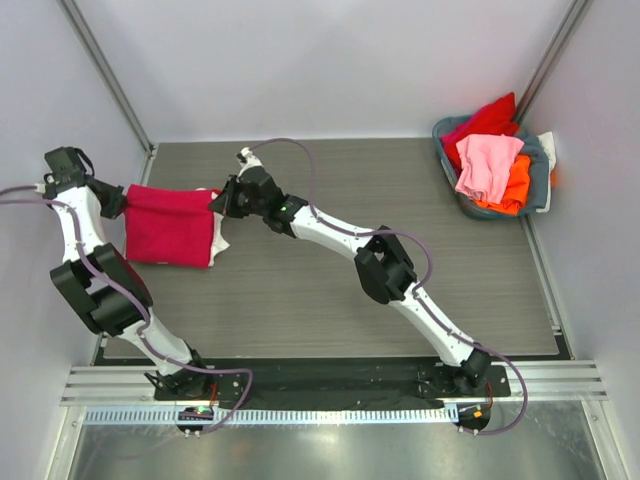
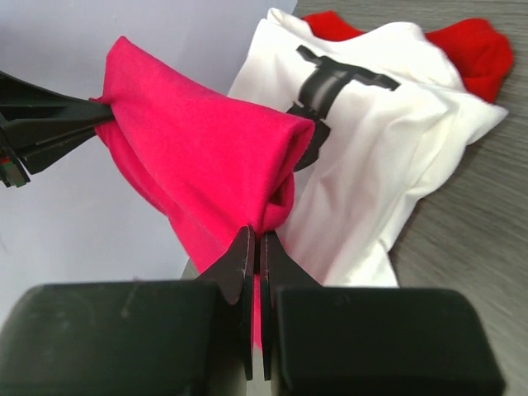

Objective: Fold and stack the t-shirts
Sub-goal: Neatly place the folded tshirt to the corner, then reset both grippers

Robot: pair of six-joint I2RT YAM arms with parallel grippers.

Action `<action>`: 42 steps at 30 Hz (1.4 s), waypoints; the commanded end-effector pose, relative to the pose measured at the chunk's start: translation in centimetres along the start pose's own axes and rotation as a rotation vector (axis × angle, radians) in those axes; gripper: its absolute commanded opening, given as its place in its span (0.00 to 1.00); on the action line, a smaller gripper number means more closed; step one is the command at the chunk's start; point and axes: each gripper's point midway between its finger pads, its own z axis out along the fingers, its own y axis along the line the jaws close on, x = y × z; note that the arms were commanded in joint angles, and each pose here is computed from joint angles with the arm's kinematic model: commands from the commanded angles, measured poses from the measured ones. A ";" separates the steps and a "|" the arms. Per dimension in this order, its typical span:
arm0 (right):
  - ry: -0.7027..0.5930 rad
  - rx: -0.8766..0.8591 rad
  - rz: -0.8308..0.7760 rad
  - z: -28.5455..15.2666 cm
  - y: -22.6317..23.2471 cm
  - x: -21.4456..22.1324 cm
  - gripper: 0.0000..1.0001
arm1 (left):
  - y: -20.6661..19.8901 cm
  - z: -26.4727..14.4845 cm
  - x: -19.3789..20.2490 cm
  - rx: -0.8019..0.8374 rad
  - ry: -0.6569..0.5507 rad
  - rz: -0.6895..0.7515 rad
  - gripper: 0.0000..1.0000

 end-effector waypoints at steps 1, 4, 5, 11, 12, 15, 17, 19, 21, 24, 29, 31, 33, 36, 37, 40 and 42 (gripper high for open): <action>-0.086 -0.040 -0.003 0.1 0.1 -3.9 0.01 | -1.3 1.3 -3.4 0.053 -0.115 -0.042 0.00; -0.104 -0.044 0.000 0.8 -0.9 -4.1 0.01 | -1.2 2.8 -3.5 0.051 -0.114 -0.053 0.00; -0.105 -0.036 0.007 1.2 -1.7 -3.8 0.01 | -1.3 3.1 -3.6 0.054 -0.117 -0.056 0.00; -0.166 -0.050 0.009 2.1 -2.6 -4.8 0.01 | -1.7 6.3 -3.9 0.055 -0.095 -0.070 0.00; -0.174 -0.051 0.008 2.5 -3.0 -4.7 0.02 | -1.8 6.7 -3.9 0.062 -0.088 -0.074 0.00; -0.219 -0.060 0.006 2.8 -3.2 -5.4 0.41 | -3.8 8.3 -3.5 0.143 -0.063 -0.062 0.22; -0.237 -0.062 -0.001 2.9 -3.4 -5.5 0.56 | -4.9 8.9 -4.0 0.155 -0.079 -0.026 0.55; -0.244 -0.070 -0.002 2.9 -3.3 -5.6 0.58 | -5.7 9.6 -3.1 0.161 -0.052 -0.002 0.71; -0.247 -0.067 -0.008 2.8 -3.2 -5.6 0.59 | -6.2 9.1 -3.3 0.160 -0.060 0.008 0.80; -0.254 -0.058 -0.019 2.0 -2.8 -6.2 0.60 | -6.5 7.9 -3.5 0.163 -0.083 0.011 0.80; -0.233 -0.033 -0.059 -0.3 -1.7 -6.7 0.59 | -6.6 4.5 -3.6 0.177 -0.105 0.023 0.80; -0.196 -0.003 -0.079 -1.2 -2.4 -5.8 0.59 | -6.4 3.3 -3.0 0.177 -0.102 0.026 0.80; -0.204 -0.007 -0.103 -3.2 -0.7 -7.0 0.59 | -7.1 1.1 -2.7 0.205 -0.114 0.032 0.80; -0.210 0.041 -0.142 -6.4 -0.9 -7.4 0.61 | -8.4 -1.4 -0.2 0.282 -0.046 0.046 0.79; -0.196 0.108 -0.145 -7.3 -3.3 -6.2 0.62 | -9.0 -2.0 0.6 0.307 -0.026 0.055 0.79; -0.229 0.167 -0.160 -11.9 -4.3 -7.4 0.63 | -10.6 -3.7 4.9 0.376 0.058 0.112 0.79; -0.245 0.205 -0.145 -14.4 -5.9 -8.4 0.63 | -12.3 -5.4 8.0 0.422 0.082 0.188 0.79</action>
